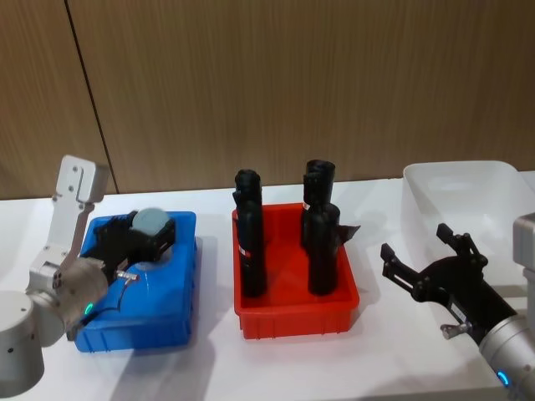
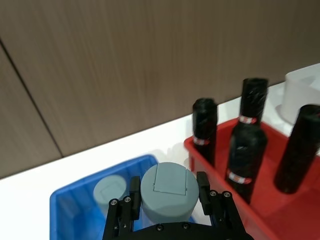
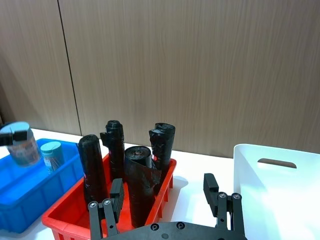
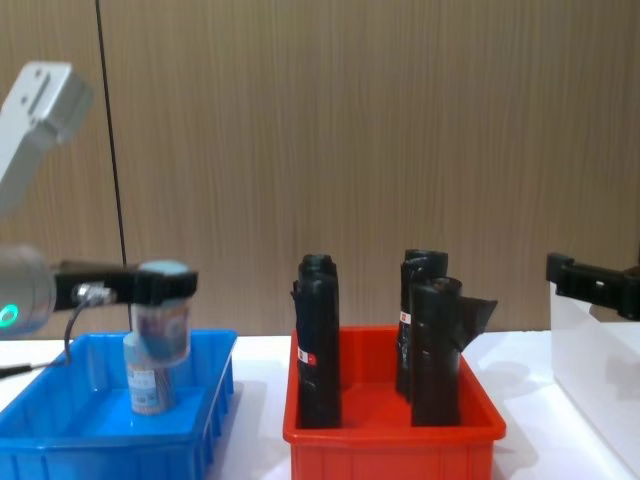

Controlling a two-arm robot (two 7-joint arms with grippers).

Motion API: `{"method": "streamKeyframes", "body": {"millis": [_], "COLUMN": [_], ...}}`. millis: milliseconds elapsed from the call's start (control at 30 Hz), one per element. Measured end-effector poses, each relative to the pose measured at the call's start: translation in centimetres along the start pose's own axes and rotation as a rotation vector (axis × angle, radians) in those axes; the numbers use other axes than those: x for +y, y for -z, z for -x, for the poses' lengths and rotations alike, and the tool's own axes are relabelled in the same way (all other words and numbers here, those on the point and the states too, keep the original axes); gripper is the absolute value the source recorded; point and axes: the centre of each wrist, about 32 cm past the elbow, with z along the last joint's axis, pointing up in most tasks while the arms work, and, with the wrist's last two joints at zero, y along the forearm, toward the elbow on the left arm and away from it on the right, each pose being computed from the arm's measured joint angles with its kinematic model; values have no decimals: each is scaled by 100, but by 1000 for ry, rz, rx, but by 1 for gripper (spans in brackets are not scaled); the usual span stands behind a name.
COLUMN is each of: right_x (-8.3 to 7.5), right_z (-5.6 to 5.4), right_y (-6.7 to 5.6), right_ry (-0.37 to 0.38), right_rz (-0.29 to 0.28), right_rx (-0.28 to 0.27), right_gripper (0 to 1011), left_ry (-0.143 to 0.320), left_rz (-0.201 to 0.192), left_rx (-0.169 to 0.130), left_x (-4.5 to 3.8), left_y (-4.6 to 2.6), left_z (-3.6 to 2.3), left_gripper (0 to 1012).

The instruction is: Pick the cotton swabs from the blue box and place them into the white box.

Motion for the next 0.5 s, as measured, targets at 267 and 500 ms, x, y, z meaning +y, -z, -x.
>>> {"method": "streamKeyframes", "body": {"millis": [267,500], "right_x": [0,0], "right_z": [0,0], "right_y": [0,0], "right_ry": [0,0], "right_rz": [0,0], "right_rx": [0,0], "right_gripper": [1001,1002], "left_ry": [89,185], "left_rz": [78,140], "left_rx": [-19,-12], "left_x": [52,51], "left_y": [-217,-397], "left_z": [99,219], "left_gripper": [679,679]}}
